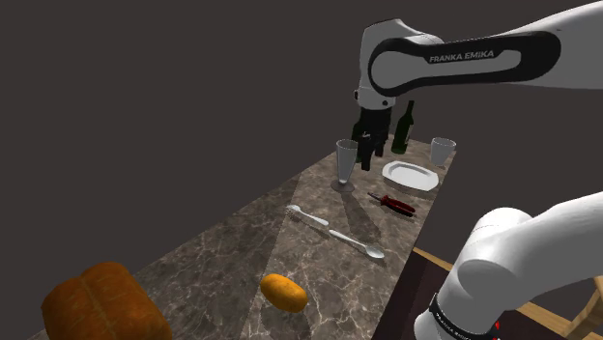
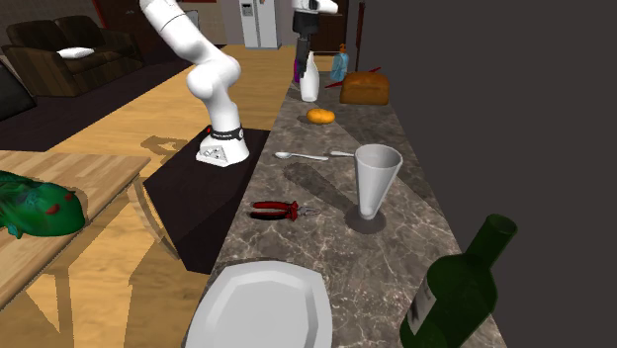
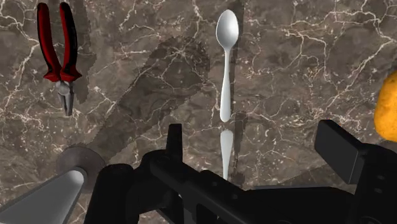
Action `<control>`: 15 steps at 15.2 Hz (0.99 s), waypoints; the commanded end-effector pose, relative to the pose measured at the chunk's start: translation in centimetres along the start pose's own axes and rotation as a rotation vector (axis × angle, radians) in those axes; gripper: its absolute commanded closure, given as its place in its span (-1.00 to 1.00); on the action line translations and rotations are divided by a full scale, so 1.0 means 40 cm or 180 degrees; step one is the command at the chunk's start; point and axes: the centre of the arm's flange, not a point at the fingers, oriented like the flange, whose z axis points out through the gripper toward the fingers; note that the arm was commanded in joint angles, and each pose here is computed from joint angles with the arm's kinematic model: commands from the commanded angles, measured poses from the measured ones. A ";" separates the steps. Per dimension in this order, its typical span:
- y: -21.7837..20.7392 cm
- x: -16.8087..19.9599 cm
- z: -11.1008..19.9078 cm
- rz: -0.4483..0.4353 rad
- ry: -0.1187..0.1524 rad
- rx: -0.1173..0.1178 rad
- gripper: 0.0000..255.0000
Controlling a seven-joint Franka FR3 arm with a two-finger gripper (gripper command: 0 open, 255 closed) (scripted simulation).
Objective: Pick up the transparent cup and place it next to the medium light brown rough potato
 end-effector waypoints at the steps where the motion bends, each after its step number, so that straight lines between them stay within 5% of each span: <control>1: 0.050 0.045 0.014 0.0011 0.0041 -0.0030 -1.00; 15: 0.353 0.323 0.134 0.0093 0.0287 -0.0197 -1.00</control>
